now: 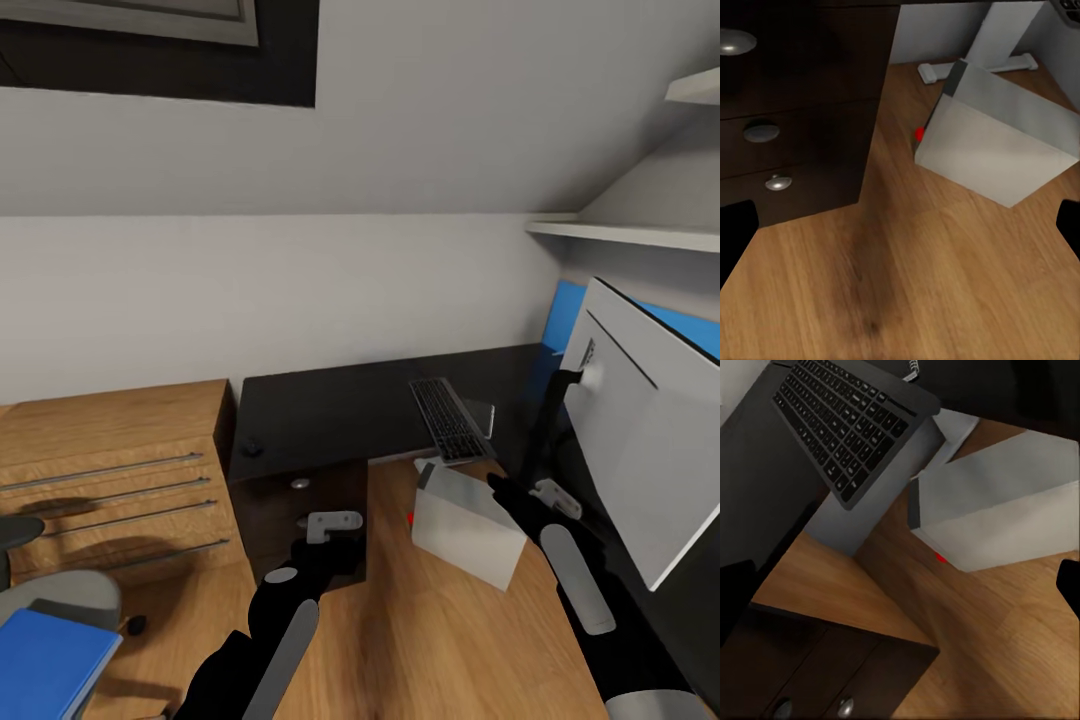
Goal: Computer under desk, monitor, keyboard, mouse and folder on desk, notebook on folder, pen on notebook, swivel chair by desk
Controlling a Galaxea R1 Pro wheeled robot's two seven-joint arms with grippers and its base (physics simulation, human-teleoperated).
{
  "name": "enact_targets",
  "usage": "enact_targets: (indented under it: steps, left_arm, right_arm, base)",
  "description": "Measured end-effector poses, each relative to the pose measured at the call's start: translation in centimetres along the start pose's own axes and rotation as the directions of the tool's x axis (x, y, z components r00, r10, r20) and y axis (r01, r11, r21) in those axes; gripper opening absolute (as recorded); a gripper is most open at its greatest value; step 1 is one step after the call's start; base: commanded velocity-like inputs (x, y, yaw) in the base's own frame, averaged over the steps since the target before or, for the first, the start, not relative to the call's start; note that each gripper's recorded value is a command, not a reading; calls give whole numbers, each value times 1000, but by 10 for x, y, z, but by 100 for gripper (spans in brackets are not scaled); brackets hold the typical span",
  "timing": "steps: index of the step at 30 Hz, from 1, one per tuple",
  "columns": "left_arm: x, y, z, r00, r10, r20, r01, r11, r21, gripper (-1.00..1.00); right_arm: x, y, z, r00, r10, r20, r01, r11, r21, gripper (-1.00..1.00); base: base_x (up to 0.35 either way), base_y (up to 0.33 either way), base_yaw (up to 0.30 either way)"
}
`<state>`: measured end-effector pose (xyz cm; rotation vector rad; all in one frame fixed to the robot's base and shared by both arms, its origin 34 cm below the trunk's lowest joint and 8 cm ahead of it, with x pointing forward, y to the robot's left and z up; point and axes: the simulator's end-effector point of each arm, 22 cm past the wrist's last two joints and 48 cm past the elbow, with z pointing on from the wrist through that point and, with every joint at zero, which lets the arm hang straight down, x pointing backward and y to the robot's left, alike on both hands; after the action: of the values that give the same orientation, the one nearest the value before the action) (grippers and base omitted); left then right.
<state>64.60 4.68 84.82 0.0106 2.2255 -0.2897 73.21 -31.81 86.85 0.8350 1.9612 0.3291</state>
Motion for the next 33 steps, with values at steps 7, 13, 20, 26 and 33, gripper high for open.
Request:
enact_targets:
  steps: [7,13,20,26,33]
  left_arm:
    - [10,1,7,1000,0,-3,0,1000,1,100]
    - [18,3,13,1000,0,-4,0,1000,1,100]
    - [27,6,19,1000,0,-4,0,1000,1,100]
    - [35,8,25,1000,0,-4,0,1000,1,100]
    - [45,10,32,1000,1,-3,-1,1000,1,100]
  right_arm:
    - [16,-10,8,999,34,-33,-35,999,-1,100]
    - [30,-22,17,998,42,-51,-42,999,11,100]
    - [58,-23,30,994,47,-97,-53,997,-62,100]
    - [92,-4,38,982,76,-172,-119,959,-258,100]
    - [97,-8,43,971,156,-183,-207,929,-306,100]
  base:
    - [0,0,0]
    - [0,0,0]
    - [0,0,0]
    - [0,0,0]
    - [0,0,0]
